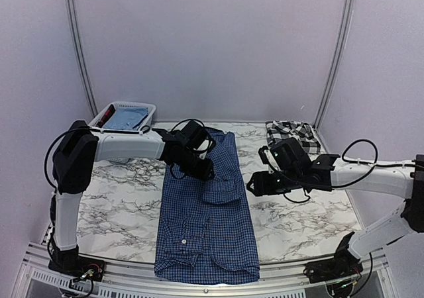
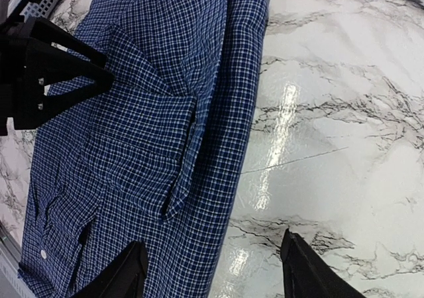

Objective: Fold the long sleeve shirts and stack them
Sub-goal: Adjust the sleeve of the rectangle-folded shirt.

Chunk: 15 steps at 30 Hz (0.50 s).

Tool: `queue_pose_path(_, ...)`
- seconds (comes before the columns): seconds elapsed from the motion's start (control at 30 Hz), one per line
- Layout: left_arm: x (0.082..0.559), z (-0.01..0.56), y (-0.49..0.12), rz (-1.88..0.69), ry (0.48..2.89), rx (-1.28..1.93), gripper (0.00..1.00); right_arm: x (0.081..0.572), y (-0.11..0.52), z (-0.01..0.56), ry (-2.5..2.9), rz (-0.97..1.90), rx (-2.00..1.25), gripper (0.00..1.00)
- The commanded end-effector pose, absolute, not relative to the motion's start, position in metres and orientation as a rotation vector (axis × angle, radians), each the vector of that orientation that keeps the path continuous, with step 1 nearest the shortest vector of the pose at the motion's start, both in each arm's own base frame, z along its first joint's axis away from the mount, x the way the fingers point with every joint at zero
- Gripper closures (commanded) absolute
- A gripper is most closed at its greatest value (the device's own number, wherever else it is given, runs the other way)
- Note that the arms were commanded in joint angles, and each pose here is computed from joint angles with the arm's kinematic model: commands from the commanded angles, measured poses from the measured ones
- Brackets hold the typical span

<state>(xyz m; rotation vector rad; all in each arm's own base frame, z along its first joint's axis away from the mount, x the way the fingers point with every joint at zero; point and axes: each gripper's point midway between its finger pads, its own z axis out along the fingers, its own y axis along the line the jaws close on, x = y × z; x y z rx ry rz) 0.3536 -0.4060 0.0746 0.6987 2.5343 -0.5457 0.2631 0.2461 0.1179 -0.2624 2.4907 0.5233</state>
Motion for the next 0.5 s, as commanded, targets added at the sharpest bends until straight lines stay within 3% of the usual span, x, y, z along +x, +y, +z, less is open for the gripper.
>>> queue_pose_path(0.0,0.349,0.070,-0.384,-0.481,2.590,0.545,0.58,0.270,0.264,0.120,2.477,0.601,-0.302,0.36)
queue_pose_path(0.47,0.305,0.072,-0.405,-0.899,2.667,0.367,0.57,0.282,0.305,0.098,2.516,0.754,-0.326,0.51)
